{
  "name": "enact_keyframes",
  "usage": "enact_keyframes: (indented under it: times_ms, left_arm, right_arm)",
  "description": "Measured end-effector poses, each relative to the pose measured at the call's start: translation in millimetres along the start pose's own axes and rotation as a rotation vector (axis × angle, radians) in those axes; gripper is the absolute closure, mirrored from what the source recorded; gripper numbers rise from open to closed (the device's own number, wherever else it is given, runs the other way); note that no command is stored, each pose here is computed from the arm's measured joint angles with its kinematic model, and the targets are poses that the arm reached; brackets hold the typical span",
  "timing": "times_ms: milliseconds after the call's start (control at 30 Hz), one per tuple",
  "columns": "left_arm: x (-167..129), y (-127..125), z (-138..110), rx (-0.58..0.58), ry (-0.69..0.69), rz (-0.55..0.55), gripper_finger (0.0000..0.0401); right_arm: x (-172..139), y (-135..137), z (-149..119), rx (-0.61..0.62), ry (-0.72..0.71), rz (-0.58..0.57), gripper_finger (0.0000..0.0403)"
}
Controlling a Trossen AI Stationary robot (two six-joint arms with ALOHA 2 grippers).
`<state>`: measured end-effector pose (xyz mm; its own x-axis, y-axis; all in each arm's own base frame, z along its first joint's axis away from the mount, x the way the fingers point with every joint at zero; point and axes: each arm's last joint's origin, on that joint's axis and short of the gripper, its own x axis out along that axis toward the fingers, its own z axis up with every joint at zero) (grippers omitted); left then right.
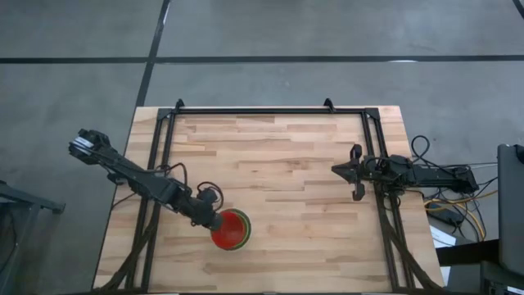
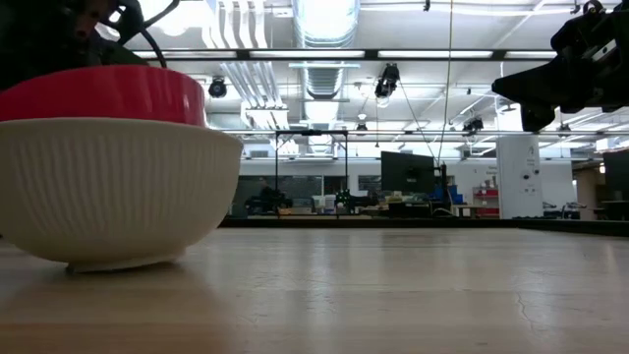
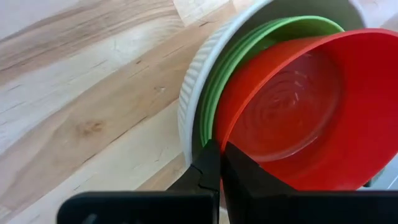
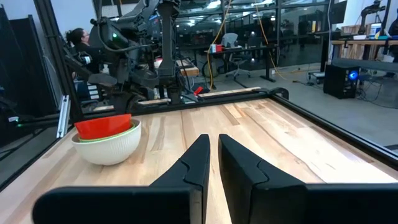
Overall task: Nest bowls inside each other
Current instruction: Stack the red bowl on the green bowl, then return to Home Position
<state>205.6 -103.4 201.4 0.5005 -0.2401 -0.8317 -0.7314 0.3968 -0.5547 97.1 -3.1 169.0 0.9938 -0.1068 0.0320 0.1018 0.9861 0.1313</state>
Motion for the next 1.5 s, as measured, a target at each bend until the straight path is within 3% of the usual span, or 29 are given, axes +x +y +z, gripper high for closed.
enact_keyframes:
  times_ms: [367,833,1233,1500]
  left_arm:
    - [-1,-1,7,-0.021,0.003,0.001,0.0387]
    - [-8,-10,9,-0.02,0.001,-0.005,0.0291]
    - [-17,-18,10,-0.018,-0.016,-0.009,0.0294]
    - [-35,-42,14,0.097,-0.118,-0.088,0.03]
  right_arm:
    - [0,0,0,0.0,0.0,0.0,0.0369]
    - [0,0,0,0.001,0.0,0.0,0.0369]
    - [0,0,0,0.0,0.0,0.0,0.0369]
    - [0,0,0,0.0,0.0,0.0,0.0369]
